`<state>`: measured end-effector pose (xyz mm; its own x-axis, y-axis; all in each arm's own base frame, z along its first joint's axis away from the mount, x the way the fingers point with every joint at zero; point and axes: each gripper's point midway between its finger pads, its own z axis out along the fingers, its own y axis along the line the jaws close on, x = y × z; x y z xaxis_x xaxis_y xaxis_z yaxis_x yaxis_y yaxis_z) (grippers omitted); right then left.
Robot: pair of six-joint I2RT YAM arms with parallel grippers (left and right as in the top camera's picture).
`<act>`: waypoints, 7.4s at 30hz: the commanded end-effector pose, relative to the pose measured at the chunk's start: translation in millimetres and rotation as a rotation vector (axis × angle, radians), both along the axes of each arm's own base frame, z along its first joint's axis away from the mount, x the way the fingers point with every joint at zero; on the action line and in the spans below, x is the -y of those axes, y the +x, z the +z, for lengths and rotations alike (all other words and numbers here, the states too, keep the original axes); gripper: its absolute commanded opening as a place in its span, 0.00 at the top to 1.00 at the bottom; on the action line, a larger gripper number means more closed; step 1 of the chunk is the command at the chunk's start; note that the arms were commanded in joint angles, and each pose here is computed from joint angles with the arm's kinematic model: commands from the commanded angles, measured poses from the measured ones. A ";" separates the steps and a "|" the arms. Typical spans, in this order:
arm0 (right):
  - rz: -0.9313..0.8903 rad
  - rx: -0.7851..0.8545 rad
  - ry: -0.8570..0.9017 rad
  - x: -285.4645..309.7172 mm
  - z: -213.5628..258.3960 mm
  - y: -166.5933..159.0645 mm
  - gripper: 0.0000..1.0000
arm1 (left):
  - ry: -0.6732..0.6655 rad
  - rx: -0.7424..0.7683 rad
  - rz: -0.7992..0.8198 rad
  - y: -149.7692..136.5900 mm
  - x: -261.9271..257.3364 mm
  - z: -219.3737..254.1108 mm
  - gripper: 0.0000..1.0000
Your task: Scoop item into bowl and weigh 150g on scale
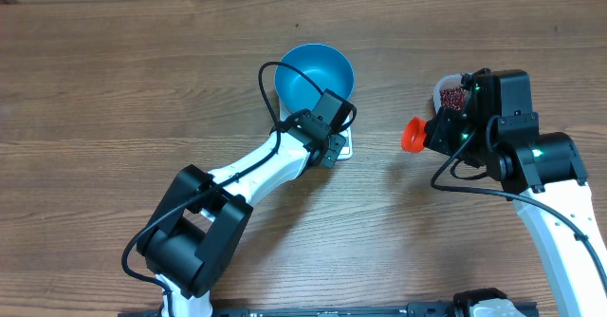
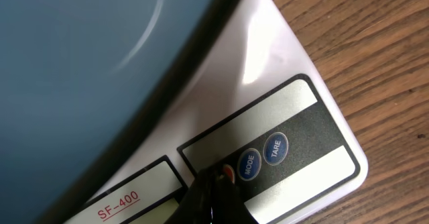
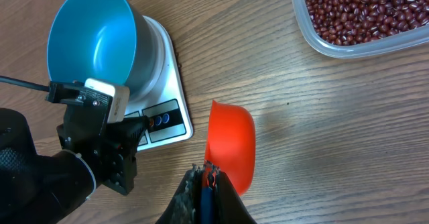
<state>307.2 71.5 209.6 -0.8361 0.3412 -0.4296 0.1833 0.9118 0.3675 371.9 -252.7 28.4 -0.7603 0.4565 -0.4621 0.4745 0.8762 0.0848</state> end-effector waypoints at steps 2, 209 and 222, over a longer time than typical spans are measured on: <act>0.008 0.049 0.006 -1.9 16.3 3.5 0.96 | 0.010 0.008 -0.001 6.7 0.6 -2.7 0.96; -0.142 -0.095 -0.263 141.0 -20.5 85.5 0.96 | -0.190 0.159 0.198 -85.0 -85.9 156.7 0.00; 0.107 -0.091 -0.416 150.6 -71.0 120.1 0.96 | -0.190 0.159 0.198 -85.0 -85.9 156.7 0.01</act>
<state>426.6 -74.4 152.2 -0.8693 0.1744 -0.4626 0.1883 0.9820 0.0164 286.1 -167.7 185.1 -0.7364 0.2153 -0.6414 0.3038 0.9523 -0.0290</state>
